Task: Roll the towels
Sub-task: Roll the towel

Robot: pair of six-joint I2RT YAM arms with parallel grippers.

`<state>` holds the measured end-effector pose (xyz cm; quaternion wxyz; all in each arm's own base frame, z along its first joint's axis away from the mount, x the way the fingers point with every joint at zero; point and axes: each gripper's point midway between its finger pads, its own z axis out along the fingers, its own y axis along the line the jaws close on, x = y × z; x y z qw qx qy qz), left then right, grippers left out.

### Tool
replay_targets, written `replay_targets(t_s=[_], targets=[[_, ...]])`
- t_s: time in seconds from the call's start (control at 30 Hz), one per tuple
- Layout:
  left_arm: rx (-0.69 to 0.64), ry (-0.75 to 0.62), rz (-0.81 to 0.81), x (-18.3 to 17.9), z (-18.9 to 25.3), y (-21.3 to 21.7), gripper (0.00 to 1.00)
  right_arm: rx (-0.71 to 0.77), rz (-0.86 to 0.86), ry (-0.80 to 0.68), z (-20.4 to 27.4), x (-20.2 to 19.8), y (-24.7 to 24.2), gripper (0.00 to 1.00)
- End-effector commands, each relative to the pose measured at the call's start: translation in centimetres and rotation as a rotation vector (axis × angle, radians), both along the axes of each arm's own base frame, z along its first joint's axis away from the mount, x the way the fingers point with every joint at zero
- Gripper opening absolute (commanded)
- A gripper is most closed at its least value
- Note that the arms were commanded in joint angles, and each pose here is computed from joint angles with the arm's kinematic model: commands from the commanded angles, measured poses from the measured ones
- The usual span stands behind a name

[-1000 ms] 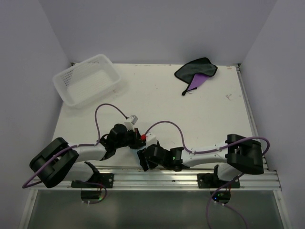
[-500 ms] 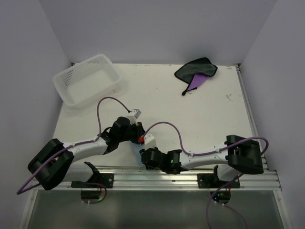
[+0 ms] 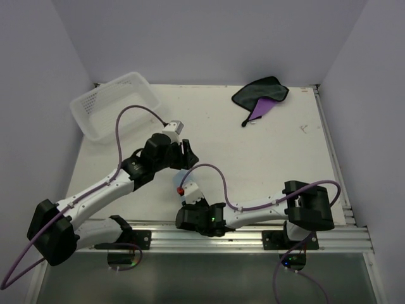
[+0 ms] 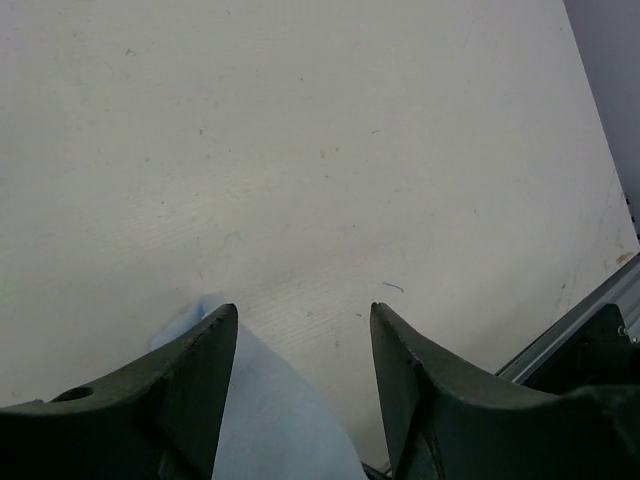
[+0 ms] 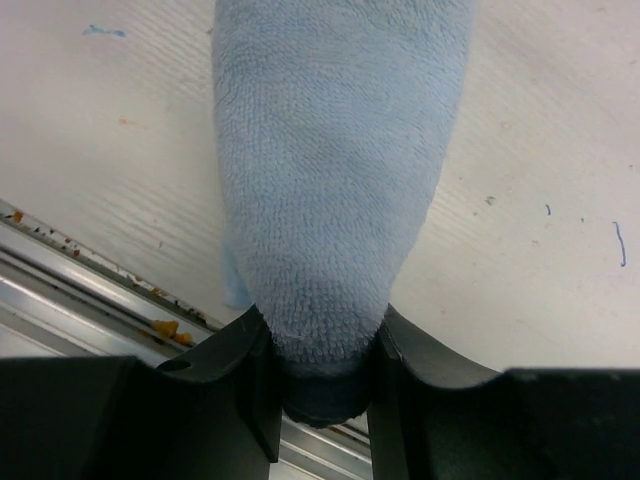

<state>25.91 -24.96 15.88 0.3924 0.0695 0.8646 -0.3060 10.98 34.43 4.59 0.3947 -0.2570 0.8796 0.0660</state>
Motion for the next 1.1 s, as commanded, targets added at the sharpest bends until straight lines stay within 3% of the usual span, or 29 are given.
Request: replay_targets(t_s=[0.0, 0.5, 0.8, 1.07], targets=[[0.107, 0.021, 0.023, -0.8, 0.8, 2.4, 0.61, -0.044, -0.081, -0.093, 1.2, 1.3, -0.9, 0.28], [0.035, 0.161, -0.076, -6.5, 0.7, 3.1, 0.70, -0.196, -0.100, -0.221, 1.5, 2.1, 0.2, 0.31], [0.150, 0.246, -0.042, -7.4, -0.9, 4.9, 0.99, -0.215, -0.097, -0.229, 1.6, 2.2, 0.6, 0.32], [0.139, 0.317, 0.012, -7.2, -1.9, 4.6, 1.00, -0.281, -0.122, -0.259, 1.1, 2.6, 0.8, 0.32]])
